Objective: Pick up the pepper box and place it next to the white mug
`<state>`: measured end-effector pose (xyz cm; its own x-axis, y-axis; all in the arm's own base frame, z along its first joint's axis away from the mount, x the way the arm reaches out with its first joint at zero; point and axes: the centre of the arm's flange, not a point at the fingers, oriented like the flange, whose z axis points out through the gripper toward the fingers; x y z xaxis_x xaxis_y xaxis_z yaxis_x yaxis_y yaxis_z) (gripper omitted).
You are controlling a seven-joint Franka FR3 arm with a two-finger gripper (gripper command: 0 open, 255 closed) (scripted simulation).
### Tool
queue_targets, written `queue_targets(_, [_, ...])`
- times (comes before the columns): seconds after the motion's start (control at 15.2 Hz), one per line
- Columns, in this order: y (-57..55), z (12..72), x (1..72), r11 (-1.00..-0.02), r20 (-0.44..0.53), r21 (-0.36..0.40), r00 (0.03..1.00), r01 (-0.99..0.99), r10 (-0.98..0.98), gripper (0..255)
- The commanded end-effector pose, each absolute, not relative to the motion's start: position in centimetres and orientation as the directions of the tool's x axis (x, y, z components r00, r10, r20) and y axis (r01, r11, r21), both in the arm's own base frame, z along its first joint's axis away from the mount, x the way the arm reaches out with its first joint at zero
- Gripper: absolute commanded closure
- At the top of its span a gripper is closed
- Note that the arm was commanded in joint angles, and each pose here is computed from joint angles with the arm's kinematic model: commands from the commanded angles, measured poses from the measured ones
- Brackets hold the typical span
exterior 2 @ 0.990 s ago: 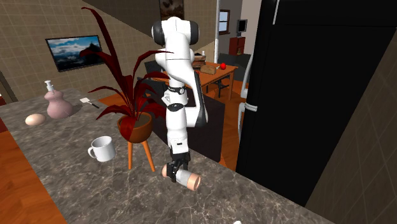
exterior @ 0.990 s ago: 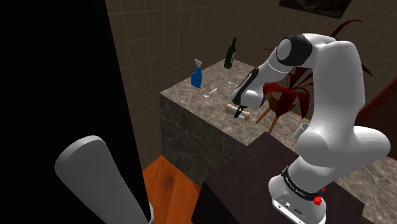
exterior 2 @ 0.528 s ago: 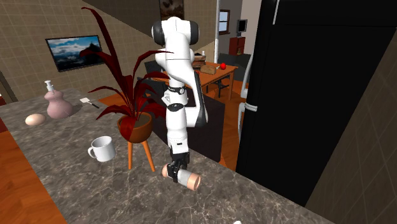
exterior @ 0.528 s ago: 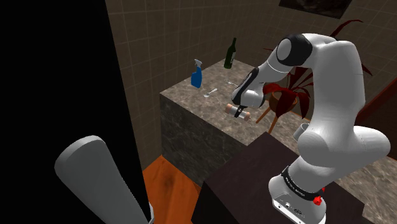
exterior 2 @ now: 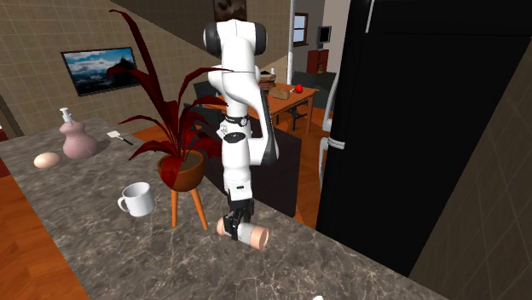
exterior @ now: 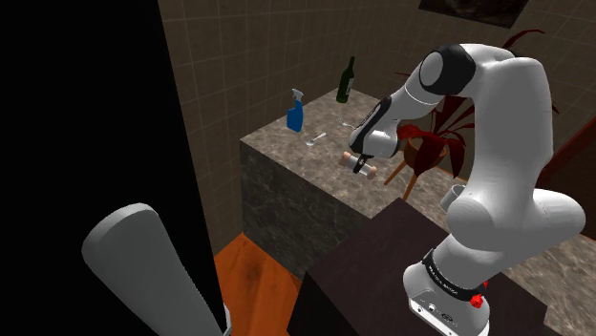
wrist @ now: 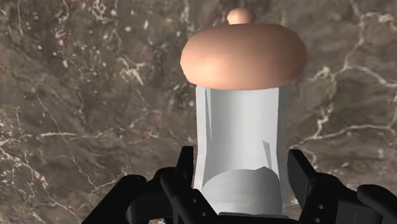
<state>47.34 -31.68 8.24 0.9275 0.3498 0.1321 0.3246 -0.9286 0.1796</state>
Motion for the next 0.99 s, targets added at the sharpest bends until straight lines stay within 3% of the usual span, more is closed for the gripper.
queue_targets(0.0, [-31.7,9.3,47.3,-0.929,0.132,0.180,0.928,0.325,0.350,255])
queue_targets(0.92, [-31.7,16.7,47.3,-0.929,0.132,0.180,0.928,0.325,0.350,255])
